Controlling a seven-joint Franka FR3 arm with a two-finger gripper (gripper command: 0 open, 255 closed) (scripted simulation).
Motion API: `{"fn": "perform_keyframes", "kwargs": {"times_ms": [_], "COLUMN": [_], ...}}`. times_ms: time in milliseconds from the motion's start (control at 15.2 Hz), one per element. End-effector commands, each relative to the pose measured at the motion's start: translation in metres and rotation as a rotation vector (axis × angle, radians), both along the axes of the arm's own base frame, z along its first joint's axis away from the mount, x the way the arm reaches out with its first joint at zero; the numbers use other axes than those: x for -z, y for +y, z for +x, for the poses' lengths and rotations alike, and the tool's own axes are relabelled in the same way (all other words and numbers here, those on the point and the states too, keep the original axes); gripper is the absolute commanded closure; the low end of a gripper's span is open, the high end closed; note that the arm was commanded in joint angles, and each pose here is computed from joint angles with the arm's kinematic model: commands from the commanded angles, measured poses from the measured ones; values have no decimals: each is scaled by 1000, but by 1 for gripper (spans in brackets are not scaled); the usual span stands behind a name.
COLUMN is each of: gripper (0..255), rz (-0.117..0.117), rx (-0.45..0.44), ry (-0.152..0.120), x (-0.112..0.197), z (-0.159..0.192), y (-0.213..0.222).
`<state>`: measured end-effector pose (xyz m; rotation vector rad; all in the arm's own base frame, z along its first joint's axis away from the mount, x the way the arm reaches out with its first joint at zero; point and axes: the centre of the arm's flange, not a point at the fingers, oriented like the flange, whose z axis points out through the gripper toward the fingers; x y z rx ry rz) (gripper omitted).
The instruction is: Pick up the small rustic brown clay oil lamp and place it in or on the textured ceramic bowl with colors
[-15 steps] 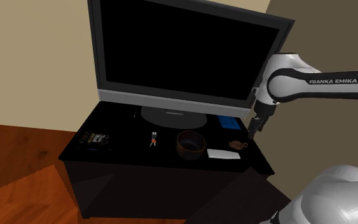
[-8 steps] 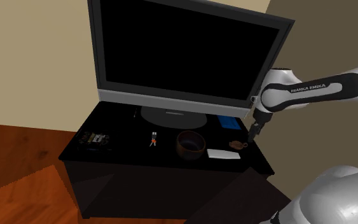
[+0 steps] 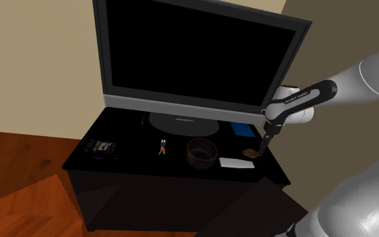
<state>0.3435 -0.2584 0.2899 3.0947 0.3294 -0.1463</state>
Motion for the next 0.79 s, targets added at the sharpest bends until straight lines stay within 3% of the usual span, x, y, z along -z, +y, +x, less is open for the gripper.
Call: {"fn": "perform_keyframes", "kwargs": {"times_ms": [0,726], "gripper": [0,0], "rz": [-2,3], "rx": [-18,-106], "ry": [-5,-26], "x": [18,117], "z": [7,50], "y": [-20,-116]}}
